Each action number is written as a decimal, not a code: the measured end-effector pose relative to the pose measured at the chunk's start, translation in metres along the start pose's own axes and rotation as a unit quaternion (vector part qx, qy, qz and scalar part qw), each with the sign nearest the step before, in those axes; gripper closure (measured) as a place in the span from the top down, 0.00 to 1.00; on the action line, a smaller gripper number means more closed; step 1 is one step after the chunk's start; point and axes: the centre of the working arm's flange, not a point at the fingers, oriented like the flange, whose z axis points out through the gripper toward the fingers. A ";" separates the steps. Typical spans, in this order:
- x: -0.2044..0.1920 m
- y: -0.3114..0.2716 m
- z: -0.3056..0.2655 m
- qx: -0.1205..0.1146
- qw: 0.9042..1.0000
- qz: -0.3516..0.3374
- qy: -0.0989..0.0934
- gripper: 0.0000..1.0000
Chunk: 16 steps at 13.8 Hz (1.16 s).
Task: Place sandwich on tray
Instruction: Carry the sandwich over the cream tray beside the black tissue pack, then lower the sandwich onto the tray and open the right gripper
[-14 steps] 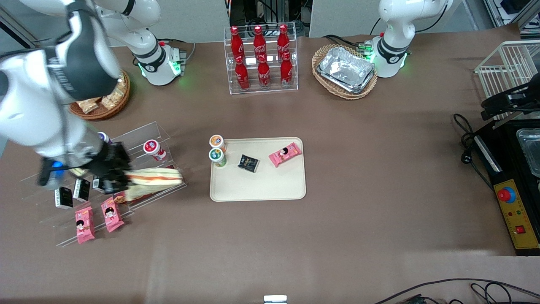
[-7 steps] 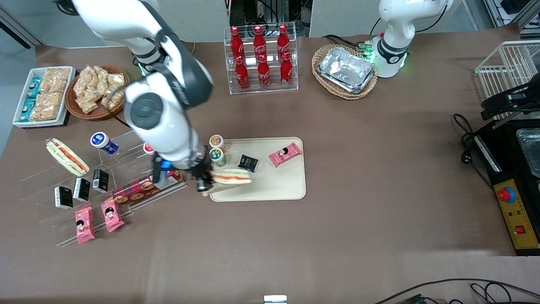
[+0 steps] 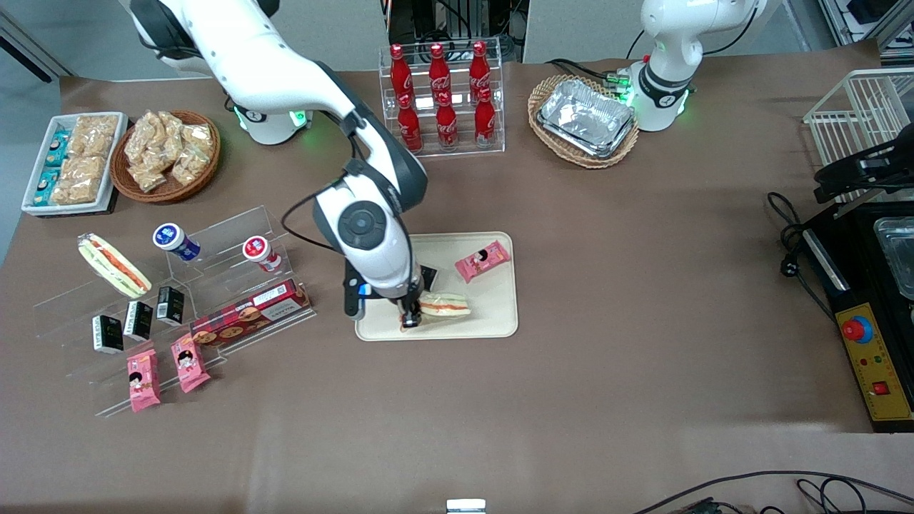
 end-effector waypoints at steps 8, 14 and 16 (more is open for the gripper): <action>0.005 0.012 0.054 -0.007 0.999 0.044 0.012 0.19; 0.008 0.015 0.070 -0.011 0.999 0.033 0.021 0.19; 0.007 0.017 0.075 -0.013 0.999 0.028 0.022 0.19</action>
